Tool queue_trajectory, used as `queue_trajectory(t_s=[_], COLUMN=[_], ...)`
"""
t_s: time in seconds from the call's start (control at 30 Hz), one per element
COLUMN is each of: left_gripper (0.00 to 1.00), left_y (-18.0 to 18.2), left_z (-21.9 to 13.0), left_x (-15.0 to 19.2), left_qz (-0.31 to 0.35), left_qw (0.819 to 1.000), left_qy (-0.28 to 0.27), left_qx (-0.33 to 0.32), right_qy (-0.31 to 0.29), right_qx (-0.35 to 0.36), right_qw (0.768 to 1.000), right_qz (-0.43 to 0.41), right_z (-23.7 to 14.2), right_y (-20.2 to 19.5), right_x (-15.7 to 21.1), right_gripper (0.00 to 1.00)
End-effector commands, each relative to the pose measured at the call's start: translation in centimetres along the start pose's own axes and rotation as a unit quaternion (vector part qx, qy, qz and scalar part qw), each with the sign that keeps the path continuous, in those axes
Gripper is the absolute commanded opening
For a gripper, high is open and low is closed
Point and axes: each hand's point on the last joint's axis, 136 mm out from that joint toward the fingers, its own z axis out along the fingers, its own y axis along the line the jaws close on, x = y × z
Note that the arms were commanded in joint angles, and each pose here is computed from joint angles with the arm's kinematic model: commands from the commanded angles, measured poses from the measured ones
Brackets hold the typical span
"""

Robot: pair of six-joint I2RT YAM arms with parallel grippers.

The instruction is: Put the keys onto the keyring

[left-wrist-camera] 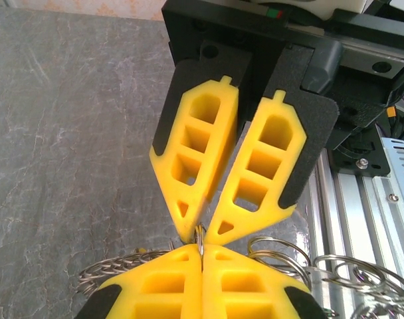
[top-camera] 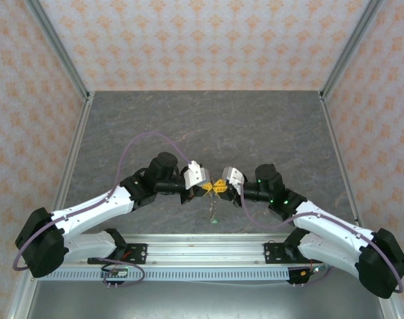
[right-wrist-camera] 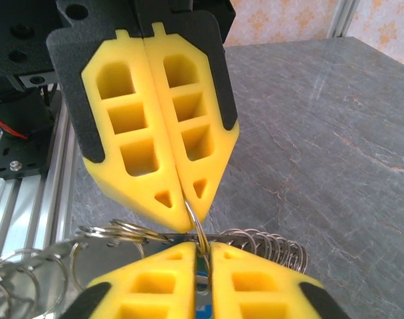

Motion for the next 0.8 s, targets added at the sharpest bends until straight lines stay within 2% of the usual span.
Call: queue_trajectory(t_s=[0.0, 0.23, 0.3, 0.47, 0.6, 0.77], left_gripper=[0.00, 0.00, 0.06, 0.10, 0.09, 0.00], left_y=[-0.7, -0.5, -0.4, 0.0, 0.2, 0.4], left_z=[-0.3, 0.1, 0.2, 0.5, 0.9, 1.3], left_x=[-1.8, -1.2, -0.6, 1.2, 1.4, 1.4], left_qz=[0.015, 0.015, 0.017, 0.027, 0.028, 0.029], left_qw=[0.999, 1.000, 1.000, 0.997, 0.997, 0.997], left_qy=[-0.035, -0.018, 0.002, 0.063, 0.072, 0.073], left_qx=[0.016, 0.019, 0.018, 0.019, 0.020, 0.019], right_qy=[-0.037, -0.034, -0.027, 0.018, 0.025, 0.034], right_qx=[-0.001, -0.002, -0.002, -0.005, -0.010, -0.010], right_qw=[0.999, 0.999, 1.000, 1.000, 0.999, 0.999], right_qz=[-0.017, -0.015, -0.015, -0.023, -0.027, -0.038], right_z=[0.1, 0.1, 0.0, -0.4, -0.6, -0.8], right_y=[-0.4, -0.4, -0.4, -0.4, -0.3, -0.5], right_x=[-2.7, -2.7, -2.8, -2.6, -3.0, -3.8], right_gripper=[0.08, 0.00, 0.00, 0.00, 0.00, 0.00])
